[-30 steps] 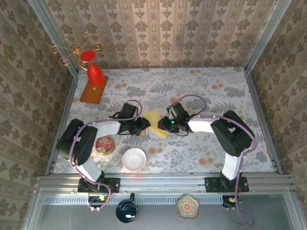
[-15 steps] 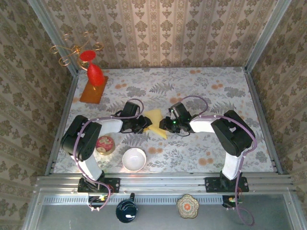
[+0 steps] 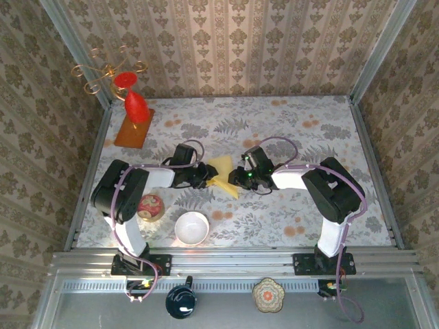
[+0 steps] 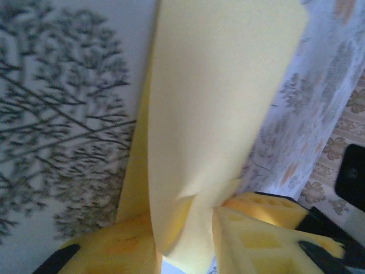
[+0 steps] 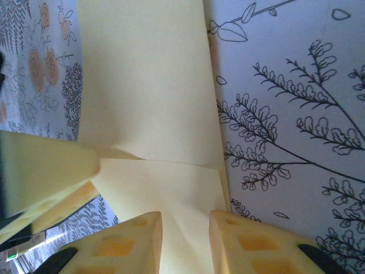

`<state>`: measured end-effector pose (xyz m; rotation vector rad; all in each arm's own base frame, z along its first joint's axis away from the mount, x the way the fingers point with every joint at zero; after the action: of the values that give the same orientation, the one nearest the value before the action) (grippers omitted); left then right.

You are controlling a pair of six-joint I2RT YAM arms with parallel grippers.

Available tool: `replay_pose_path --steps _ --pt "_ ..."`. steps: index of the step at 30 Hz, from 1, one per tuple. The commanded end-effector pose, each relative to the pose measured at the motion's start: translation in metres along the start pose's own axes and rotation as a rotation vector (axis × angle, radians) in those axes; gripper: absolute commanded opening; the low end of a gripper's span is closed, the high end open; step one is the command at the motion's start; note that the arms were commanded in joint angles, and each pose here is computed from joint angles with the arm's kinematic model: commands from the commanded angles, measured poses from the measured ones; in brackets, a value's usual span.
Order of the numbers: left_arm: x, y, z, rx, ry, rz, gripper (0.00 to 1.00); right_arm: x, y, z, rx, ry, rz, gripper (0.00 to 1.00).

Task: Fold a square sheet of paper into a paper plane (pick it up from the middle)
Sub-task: Fourth fold the wing at the center of the table.

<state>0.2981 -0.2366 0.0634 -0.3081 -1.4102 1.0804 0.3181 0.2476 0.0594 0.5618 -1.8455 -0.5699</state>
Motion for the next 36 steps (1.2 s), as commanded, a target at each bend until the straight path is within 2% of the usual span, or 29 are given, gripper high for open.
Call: replay_pose_path --steps 1,9,15,20,26,33,36 --pt "-0.001 -0.004 0.000 -0.006 0.059 0.018 0.29 -0.007 -0.015 0.009 -0.002 0.035 0.034 0.31" --pt "-0.006 -0.005 -0.006 -0.007 0.085 0.036 0.21 -0.007 -0.015 0.007 0.012 0.031 0.037 0.31" --pt "-0.005 -0.004 -0.006 -0.013 0.084 0.017 0.08 0.002 -0.007 -0.002 0.063 0.007 0.025 0.36" --pt "0.006 -0.013 -0.005 -0.035 0.037 -0.006 0.05 0.033 0.009 -0.015 0.212 -0.077 0.067 0.44" --pt "0.018 -0.030 -0.002 -0.066 -0.061 -0.053 0.04 0.058 0.017 -0.003 0.497 -0.180 0.292 0.49" --pt "0.016 -0.044 0.001 -0.068 -0.107 -0.087 0.04 0.055 0.042 0.021 0.728 -0.250 0.405 0.49" --pt "0.016 -0.046 0.001 -0.066 -0.118 -0.097 0.04 0.047 0.047 0.027 0.765 -0.257 0.423 0.47"
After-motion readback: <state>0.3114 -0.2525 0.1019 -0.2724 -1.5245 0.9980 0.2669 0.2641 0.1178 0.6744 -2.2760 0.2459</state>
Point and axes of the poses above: each hand's point on the last joint's axis, 136 mm out from that joint toward the fingers, its own x axis back along the fingers, its own y axis along the line the jaws close on, z = x × y, the point moved 5 cm from there along x, back along the fingers, and after that the axes turned 8 degrees about x, right-handed, at the moved point
